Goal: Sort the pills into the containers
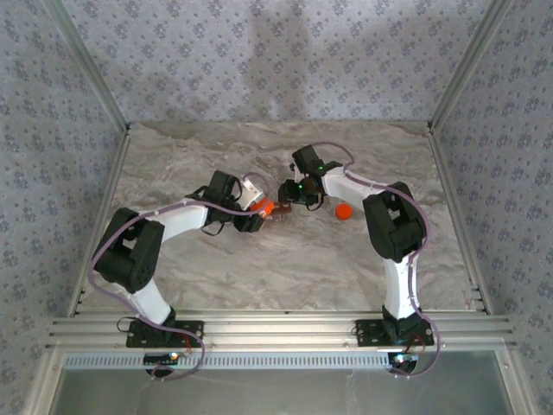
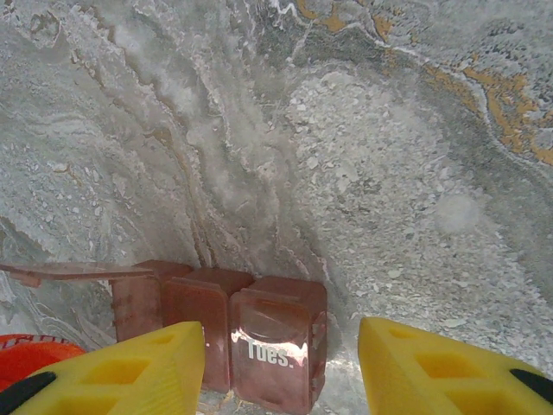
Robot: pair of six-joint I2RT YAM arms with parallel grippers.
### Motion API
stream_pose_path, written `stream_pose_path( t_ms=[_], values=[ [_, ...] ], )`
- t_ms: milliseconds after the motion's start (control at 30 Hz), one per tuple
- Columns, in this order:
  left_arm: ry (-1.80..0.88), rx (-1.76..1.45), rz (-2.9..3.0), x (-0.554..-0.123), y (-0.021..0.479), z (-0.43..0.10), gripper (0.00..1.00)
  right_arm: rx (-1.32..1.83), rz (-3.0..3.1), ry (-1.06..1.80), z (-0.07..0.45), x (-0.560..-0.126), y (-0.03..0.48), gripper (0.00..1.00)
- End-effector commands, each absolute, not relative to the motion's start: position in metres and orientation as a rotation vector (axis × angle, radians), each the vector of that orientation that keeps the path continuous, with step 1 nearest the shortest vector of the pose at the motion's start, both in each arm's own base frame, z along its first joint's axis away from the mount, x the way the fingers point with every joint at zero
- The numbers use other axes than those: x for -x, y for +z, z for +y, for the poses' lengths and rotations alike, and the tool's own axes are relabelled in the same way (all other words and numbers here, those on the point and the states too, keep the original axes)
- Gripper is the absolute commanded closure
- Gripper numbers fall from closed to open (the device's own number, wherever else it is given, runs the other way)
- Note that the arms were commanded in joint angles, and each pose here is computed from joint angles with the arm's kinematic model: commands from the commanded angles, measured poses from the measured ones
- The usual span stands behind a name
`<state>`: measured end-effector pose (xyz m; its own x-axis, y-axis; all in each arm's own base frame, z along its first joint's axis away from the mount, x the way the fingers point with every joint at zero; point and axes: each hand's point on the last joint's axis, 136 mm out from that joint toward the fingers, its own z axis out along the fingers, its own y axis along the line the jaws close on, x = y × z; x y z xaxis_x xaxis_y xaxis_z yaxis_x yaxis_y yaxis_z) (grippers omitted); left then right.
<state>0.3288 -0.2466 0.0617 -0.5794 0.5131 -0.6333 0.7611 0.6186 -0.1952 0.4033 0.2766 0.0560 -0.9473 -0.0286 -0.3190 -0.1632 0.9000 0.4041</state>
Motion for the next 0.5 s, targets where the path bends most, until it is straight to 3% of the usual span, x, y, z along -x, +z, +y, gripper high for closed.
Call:
stream_pose_path(
  t_ms=[0, 467],
  values=[
    [-0.664, -0.995, 2.319, -0.3276, 0.0684, -0.2497, 1.0, 0.166, 2.782, 0.631, 0.2801, -0.3995, 0.0443, 0.48],
    [-0.673, -0.953, 2.363, -0.3231, 0.0657, -0.2456, 1.0, 0.171, 2.787, 0.639, 0.2816, -0.3996, 0.0417, 0.49]
  ],
)
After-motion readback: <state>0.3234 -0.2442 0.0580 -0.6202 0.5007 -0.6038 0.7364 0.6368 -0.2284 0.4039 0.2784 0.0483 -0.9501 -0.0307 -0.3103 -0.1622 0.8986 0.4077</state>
